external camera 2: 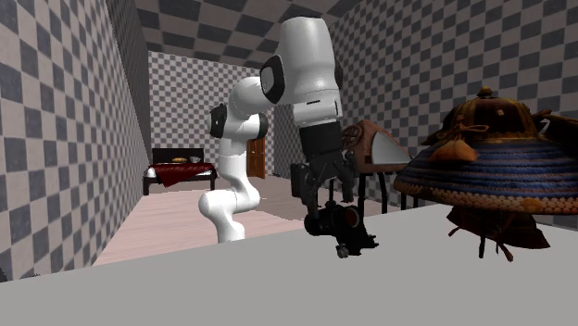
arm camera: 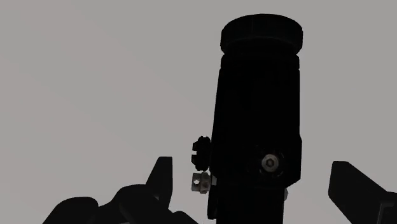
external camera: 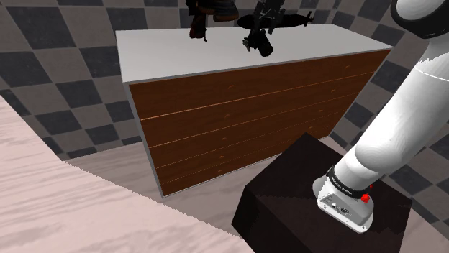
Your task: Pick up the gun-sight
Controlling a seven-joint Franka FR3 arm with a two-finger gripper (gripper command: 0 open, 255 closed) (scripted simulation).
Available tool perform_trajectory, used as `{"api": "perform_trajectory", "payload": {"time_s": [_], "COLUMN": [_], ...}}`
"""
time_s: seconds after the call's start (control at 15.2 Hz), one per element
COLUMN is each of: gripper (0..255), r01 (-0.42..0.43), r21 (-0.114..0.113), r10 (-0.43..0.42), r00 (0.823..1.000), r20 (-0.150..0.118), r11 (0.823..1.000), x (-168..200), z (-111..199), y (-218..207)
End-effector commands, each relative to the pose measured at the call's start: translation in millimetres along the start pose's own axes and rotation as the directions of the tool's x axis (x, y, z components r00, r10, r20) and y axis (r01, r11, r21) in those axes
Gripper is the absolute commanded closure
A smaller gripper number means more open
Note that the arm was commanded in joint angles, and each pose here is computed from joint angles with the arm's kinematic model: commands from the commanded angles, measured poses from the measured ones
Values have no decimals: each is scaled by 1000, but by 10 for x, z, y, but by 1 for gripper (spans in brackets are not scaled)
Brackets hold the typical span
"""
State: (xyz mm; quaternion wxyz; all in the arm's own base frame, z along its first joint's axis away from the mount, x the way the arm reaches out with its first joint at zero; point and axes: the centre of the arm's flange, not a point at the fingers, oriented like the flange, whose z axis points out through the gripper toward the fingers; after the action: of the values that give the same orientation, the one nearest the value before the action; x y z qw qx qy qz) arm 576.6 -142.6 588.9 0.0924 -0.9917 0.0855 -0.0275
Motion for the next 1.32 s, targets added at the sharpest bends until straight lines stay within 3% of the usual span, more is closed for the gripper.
{"api": "perform_trajectory", "payload": {"time_s": [0.0, 0.13, 0.2, 0.79, 1.25], "gripper": [0, 0, 255, 255, 255], "r01": [0, 0, 0, 0, 0], "r21": [0, 0, 0, 0, 0], "r10": [0, 0, 0, 0, 0], "r00": [1000, 1000, 1000, 1000, 1000], "r20": [-1, -1, -1, -1, -1], "r11": [1000, 1000, 1000, 1000, 1000], "x": [3, 2, 2, 2, 16], "z": [105, 134, 134, 134, -228], "y": [14, 20, 18, 20, -50]}}
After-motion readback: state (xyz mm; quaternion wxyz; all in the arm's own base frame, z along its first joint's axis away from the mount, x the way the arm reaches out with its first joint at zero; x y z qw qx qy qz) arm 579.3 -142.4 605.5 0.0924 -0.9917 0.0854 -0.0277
